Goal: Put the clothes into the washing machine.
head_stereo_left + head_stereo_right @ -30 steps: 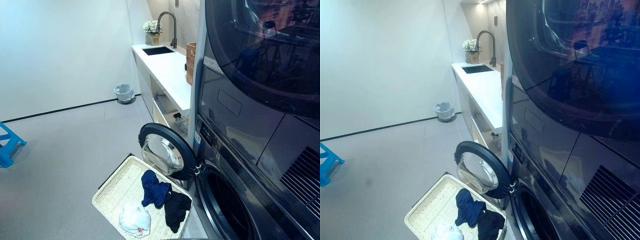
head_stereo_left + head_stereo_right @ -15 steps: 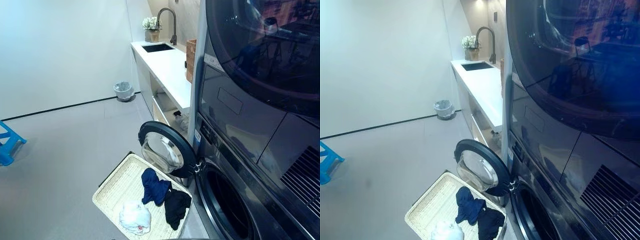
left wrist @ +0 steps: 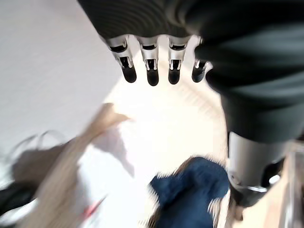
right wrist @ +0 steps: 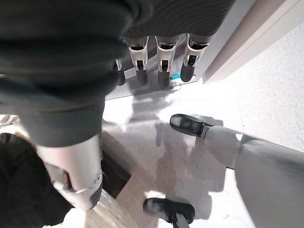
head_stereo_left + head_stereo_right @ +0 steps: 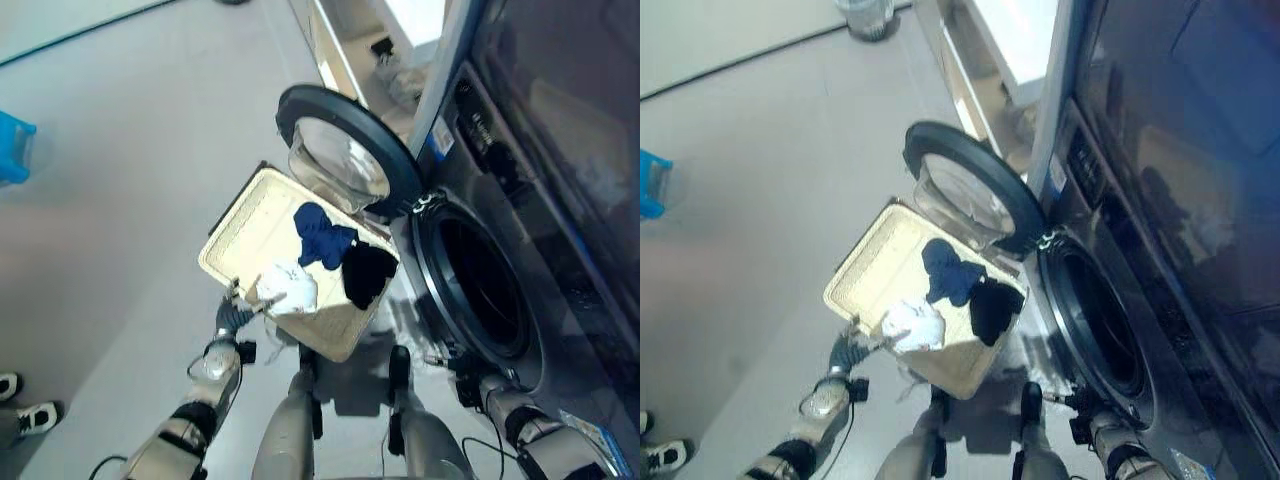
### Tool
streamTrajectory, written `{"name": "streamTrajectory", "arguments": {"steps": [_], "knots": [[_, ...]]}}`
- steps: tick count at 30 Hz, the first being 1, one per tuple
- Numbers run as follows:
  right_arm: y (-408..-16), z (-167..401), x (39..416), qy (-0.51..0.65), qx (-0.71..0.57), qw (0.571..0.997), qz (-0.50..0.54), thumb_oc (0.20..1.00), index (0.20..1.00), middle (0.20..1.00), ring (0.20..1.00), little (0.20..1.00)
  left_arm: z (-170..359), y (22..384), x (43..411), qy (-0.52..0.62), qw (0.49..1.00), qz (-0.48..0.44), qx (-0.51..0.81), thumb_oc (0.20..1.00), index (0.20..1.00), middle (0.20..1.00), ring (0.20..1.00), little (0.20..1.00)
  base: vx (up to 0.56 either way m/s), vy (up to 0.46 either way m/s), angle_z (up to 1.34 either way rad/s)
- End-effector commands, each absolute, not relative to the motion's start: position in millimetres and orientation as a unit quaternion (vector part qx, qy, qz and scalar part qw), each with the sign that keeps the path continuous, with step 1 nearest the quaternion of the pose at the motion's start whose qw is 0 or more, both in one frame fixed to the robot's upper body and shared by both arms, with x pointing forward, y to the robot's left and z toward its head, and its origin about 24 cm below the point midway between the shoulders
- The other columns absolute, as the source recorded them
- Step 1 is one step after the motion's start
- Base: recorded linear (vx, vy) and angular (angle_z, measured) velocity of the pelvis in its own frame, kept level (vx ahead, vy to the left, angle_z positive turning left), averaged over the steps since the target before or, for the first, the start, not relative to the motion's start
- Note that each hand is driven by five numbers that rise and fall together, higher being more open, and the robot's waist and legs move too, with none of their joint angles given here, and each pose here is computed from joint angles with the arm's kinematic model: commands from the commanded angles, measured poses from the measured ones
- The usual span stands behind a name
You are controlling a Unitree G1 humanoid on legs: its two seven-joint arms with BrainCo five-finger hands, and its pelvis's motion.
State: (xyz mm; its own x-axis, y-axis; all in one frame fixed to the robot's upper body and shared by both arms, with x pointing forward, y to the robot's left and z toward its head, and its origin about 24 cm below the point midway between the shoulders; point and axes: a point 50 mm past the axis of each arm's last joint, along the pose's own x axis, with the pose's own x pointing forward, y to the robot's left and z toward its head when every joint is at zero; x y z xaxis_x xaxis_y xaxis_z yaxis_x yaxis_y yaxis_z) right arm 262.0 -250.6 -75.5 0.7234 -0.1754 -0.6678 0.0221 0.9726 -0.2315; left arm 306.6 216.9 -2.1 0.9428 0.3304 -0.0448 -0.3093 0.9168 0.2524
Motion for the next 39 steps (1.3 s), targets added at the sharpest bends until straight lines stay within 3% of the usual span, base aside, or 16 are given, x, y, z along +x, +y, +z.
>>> {"name": "streamTrajectory", "arguments": {"steps": [1,12,21,29,39], "knots": [[-251,-52,286,0.307,-0.091,0.946,-0.059,1.0,1.0,1.0,1.0,1.0,54,222,333,-0.093,0.953,0.212,0.195,1.0,1.0,1.0,1.0,1.0,-0.06,-0.048,-0.02],[-255,-15,314,0.22,-0.078,0.97,-0.063,1.0,1.0,1.0,1.0,1.0,128,214,359,-0.267,0.847,0.214,0.406,1.0,1.0,1.0,1.0,1.0,-0.06,-0.025,0.06],[-267,13,330,0.184,-0.095,0.976,-0.063,1.0,1.0,1.0,1.0,1.0,150,228,376,-0.251,0.775,0.167,0.556,1.0,1.0,1.0,1.0,1.0,-0.01,0.003,-0.01],[-273,37,343,0.155,-0.108,0.98,-0.06,1.0,1.0,1.0,1.0,1.0,145,243,383,-0.162,0.759,0.119,0.619,1.0,1.0,1.0,1.0,1.0,0.0,0.001,0.0],[-273,50,351,0.134,-0.113,0.983,-0.058,1.0,1.0,1.0,1.0,1.0,140,247,383,-0.146,0.761,0.117,0.621,1.0,1.0,1.0,1.0,1.0,0.0,0.0,0.0]]}}
